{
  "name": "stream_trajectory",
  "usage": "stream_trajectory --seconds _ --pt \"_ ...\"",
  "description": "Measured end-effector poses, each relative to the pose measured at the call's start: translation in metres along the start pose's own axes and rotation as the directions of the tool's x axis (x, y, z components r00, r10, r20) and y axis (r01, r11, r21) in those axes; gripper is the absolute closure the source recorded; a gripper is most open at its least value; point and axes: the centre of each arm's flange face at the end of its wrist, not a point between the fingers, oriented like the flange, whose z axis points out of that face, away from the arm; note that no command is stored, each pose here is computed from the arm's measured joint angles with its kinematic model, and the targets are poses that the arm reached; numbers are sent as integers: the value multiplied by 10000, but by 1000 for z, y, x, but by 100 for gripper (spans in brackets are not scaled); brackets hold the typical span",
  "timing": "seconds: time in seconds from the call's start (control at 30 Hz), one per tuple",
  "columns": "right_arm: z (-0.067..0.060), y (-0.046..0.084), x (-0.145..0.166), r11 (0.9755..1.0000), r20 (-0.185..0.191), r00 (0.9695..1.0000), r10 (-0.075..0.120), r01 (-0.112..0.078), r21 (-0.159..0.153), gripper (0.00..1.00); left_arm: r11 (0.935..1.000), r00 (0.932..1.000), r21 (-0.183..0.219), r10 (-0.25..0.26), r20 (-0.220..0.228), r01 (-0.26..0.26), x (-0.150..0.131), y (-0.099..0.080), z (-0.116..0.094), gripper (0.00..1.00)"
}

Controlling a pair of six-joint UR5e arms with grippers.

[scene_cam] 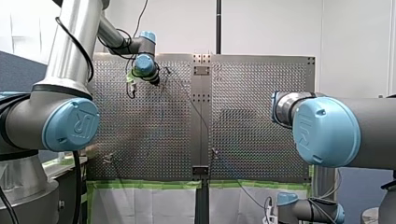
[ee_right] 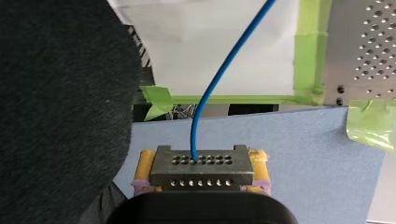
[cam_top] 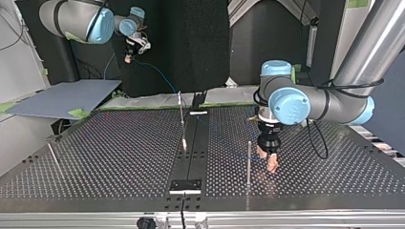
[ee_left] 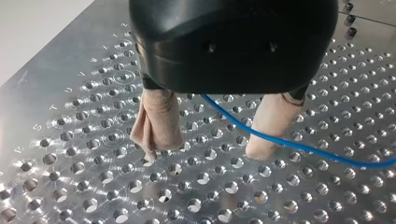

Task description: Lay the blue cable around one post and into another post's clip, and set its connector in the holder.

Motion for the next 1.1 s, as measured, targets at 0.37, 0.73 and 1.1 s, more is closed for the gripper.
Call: stream_trajectory --seconds 0.37,0.73,1.1 --pt "-54 14 -58 9940 569 9931 -1025 1001 430 100 10000 10000 -23 -8 32 8 -1 1 1 0" --pt "-79 5 -39 9924 536 9927 -1078 1043 646 100 10000 10000 -34 -15 33 15 -1 2 1 0" --pt "-89 -7 -5 9910 1043 9874 -1190 1117 733 100 10000 10000 -34 -39 40 39 -1 2 1 0"
